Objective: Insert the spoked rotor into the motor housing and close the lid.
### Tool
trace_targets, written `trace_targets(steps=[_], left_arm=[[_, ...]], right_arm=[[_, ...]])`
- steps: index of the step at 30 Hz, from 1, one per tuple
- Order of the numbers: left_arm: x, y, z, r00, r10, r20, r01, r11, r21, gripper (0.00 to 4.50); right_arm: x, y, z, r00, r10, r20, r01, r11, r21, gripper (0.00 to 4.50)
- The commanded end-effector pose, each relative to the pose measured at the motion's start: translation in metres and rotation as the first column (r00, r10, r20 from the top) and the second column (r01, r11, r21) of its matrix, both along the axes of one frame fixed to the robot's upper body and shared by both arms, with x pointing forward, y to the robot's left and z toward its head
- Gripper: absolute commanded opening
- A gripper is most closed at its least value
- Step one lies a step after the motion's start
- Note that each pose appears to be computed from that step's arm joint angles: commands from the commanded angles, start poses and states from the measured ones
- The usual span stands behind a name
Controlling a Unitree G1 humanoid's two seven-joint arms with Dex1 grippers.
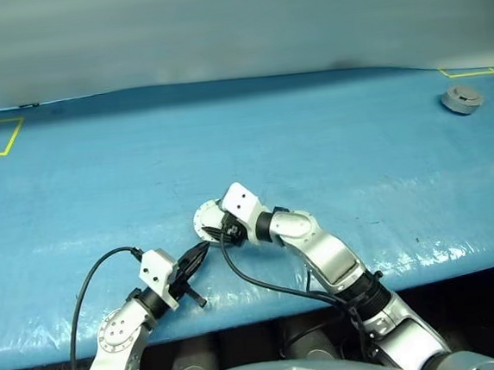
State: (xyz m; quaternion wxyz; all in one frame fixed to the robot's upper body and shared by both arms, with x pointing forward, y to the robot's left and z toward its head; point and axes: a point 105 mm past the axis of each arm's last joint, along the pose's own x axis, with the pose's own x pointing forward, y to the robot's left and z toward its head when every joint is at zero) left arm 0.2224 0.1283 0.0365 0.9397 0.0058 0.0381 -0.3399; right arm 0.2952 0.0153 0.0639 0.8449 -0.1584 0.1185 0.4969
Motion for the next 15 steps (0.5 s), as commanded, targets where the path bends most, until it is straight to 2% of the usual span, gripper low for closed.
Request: trace_targets(steps=[1, 5, 15], left_arm=[[0.002, -0.004, 0.014, 0.999, -0.02, 0.05, 0.02, 1.0, -0.006, 0.0], [0.002, -0.006, 0.015, 0.999, -0.021, 0.048, 0.022, 1.0, -0.006, 0.0], [0.002, -0.007, 0.018, 0.999, -0.017, 0.046, 0.017, 1.0, -0.002, 0.0]], right_arm=[[-0.002, -0.022, -0.042, 0.991, -0.051, -0.12, 0.032, 0.987, -0.159, 3.02], [0.007, -0.029, -0.045, 0.991, -0.091, -0.103, 0.067, 0.974, -0.216, 3.02], [0.0, -0.026, -0.054, 0.986, -0.087, -0.14, 0.054, 0.972, -0.229, 3.02]])
